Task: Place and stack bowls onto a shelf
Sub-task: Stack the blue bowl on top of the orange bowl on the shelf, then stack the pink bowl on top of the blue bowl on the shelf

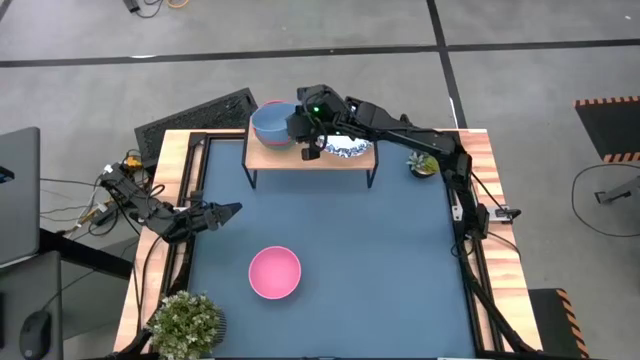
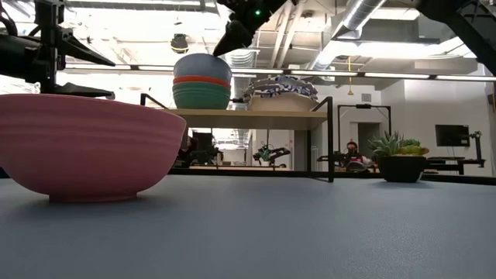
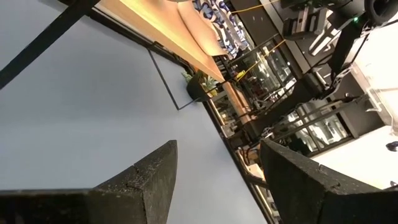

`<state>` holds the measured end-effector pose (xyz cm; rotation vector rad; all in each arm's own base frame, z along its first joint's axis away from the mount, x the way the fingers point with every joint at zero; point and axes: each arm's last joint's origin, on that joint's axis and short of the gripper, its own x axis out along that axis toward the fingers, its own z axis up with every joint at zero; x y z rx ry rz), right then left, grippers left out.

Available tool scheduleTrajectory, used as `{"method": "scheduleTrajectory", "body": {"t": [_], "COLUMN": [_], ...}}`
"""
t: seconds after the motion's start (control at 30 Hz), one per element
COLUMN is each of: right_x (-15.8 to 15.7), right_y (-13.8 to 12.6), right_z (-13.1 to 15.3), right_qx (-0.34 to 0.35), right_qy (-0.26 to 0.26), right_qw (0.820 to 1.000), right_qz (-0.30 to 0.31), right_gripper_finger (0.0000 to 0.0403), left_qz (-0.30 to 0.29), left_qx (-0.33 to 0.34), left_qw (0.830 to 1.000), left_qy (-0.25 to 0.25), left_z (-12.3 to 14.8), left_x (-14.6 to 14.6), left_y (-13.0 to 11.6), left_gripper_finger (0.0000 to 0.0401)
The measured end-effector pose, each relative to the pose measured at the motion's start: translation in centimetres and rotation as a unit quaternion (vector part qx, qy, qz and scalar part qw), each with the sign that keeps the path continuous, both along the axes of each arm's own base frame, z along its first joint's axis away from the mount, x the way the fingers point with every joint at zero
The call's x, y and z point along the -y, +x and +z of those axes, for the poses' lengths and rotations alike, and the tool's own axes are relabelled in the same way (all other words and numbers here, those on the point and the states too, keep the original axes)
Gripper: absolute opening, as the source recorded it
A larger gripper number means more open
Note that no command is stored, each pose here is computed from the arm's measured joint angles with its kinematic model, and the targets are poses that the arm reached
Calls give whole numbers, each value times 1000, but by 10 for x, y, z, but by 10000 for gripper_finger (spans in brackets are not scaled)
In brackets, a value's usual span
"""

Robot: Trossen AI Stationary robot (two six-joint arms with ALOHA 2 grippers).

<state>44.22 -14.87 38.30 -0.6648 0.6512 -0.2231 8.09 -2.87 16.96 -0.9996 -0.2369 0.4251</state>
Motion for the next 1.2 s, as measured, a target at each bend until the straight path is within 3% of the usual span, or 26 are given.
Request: {"method": "scheduleTrajectory", "body": {"t": [0.2,0.27,0.4,0.57,0.83,0.93,1.07,1.2], "right_x": [-31,-48,-66,-54,-34,-39,-55,-78], "right_y": [3,6,14,24,40,46,49,41], "right_z": [4,8,15,20,-27,-41,-36,-16], "right_qx": [-2,-3,30,110,33,-4,-21,-4], "right_qy": [18,-4,-63,-75,-54,-79,-142,-150], "right_qw": [1000,999,998,988,994,993,986,986], "right_qz": [25,39,6,-73,-91,-90,-83,-67], "right_gripper_finger": [210,211,200,160,114,112,112,112], "left_qz": [-1,-2,-1,0,-1,-5,-5,-5], "left_qx": [-1,-2,-3,-5,-4,-3,-3,-3], "left_qw": [1000,1000,1000,1000,1000,1000,1000,1000], "left_qy": [3,4,6,9,9,8,6,6], "left_z": [0,0,0,0,0,0,0,0], "left_x": [0,0,0,0,0,0,0,0], "left_y": [0,0,0,0,0,0,0,0], "left_gripper_finger": [214,214,214,214,214,214,214,214]}}
